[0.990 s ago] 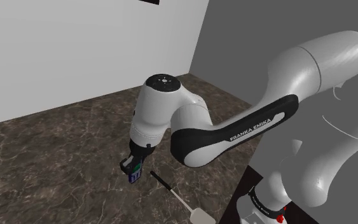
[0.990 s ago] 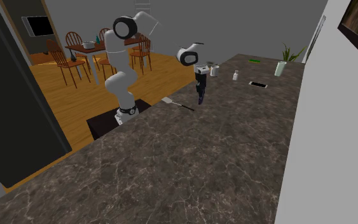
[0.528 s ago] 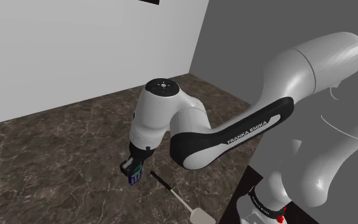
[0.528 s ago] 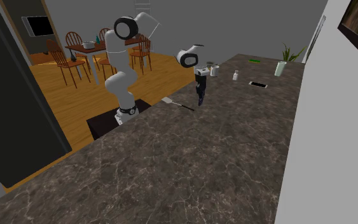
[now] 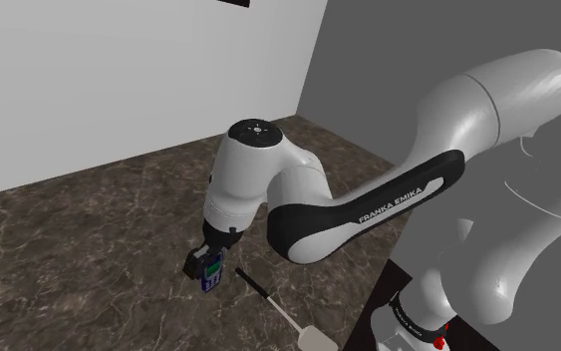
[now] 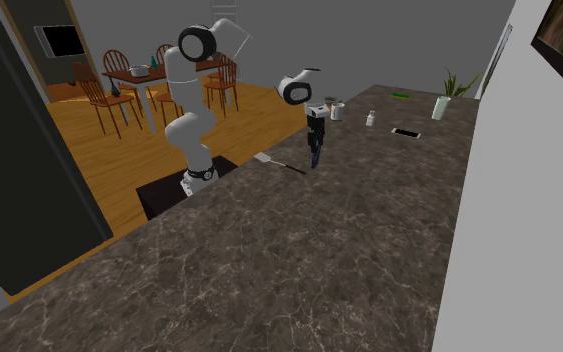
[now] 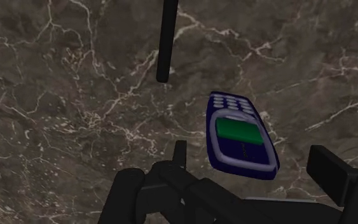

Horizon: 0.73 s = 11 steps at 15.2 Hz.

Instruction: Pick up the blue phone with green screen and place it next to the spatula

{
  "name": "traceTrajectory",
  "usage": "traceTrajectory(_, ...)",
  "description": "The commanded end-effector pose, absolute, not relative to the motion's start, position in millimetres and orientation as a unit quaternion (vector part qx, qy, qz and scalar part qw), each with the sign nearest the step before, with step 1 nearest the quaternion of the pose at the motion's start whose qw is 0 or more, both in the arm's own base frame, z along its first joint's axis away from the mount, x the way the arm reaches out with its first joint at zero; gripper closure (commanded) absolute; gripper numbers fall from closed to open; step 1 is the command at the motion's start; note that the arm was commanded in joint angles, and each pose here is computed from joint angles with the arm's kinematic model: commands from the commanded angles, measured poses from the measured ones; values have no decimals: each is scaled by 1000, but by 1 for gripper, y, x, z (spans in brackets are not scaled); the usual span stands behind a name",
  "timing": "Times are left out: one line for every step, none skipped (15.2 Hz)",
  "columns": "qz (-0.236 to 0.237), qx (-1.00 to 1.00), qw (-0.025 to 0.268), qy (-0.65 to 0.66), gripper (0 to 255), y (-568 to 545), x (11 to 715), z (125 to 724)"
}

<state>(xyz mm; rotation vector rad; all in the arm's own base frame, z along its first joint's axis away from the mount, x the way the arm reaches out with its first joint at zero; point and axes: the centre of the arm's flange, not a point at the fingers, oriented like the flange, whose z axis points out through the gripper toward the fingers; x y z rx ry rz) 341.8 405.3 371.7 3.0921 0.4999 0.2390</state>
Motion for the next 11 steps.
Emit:
traceTrajectory(76, 984, 0, 159, 0, 405, 338, 391)
traceTrajectory(76, 984, 0, 159, 0, 405, 336, 404)
traceTrajectory(76, 984, 0, 159, 0, 404, 335, 415)
traceTrajectory(76, 984, 0, 159, 0, 404, 335, 415)
traceTrajectory(76, 984, 0, 159, 0, 404, 335, 415)
traceTrajectory(76, 984, 0, 159, 0, 404, 335, 415)
traceTrajectory(76, 984, 0, 159, 0, 404, 335, 415)
traceTrajectory(76, 984, 0, 159, 0, 404, 335, 415)
traceTrajectory(76, 984, 0, 159, 0, 404, 335, 415)
traceTrajectory(76, 984, 0, 159, 0, 404, 335, 415)
traceTrajectory(76, 984, 0, 159, 0, 404, 335, 415)
